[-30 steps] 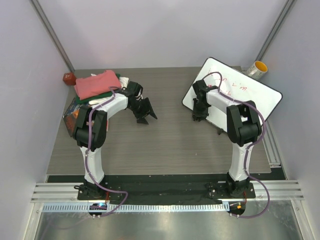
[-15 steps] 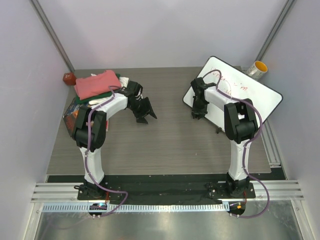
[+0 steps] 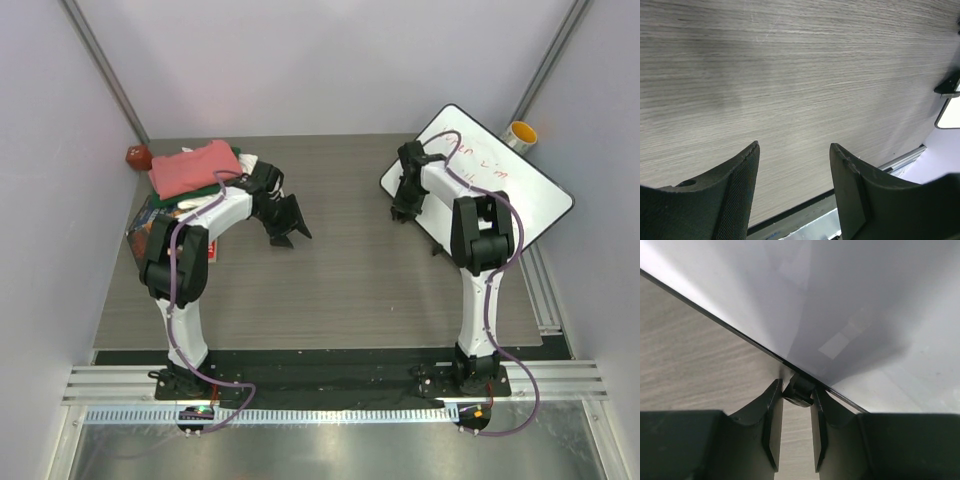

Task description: Fold and stack the t-shirts

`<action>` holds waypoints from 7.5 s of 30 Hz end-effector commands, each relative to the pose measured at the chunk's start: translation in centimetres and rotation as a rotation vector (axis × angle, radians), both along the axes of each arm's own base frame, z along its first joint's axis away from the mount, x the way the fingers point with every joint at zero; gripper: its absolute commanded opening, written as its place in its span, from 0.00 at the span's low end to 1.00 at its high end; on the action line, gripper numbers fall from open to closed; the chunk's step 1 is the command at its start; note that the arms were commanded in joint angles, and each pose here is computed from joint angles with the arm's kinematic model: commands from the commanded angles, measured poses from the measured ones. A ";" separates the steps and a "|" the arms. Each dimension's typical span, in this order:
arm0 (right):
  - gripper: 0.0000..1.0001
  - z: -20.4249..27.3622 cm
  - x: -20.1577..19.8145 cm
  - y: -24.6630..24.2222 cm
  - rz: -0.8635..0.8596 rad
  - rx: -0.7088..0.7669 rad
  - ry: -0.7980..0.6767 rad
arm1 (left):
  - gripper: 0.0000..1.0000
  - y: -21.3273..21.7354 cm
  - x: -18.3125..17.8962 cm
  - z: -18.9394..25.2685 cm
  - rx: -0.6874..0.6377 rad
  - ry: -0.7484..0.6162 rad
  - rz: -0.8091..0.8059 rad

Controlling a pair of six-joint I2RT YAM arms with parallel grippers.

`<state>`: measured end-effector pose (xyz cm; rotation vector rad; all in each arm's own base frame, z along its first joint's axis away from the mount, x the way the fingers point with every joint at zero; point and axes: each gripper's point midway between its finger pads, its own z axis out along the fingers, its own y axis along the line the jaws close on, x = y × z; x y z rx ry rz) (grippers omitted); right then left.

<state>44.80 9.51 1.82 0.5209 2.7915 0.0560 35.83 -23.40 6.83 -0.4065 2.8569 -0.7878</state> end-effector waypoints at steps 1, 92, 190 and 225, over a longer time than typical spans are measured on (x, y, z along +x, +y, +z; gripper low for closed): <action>0.01 -5.5 1.5 -7.9 -0.186 -0.117 0.037 | 0.59 0.7 -0.1 1.9 0.012 -0.050 -0.009; 0.36 -4.7 2.1 -16.1 -0.249 -0.082 0.001 | 0.59 2.4 -2.0 2.4 0.058 -0.080 0.014; 0.45 8.5 1.3 -2.1 0.003 0.133 -0.186 | 0.60 0.7 -0.9 1.5 -0.023 -0.071 0.006; 0.48 14.5 -3.0 11.6 0.242 0.531 -0.303 | 0.63 23.5 9.1 13.9 0.058 -0.329 0.689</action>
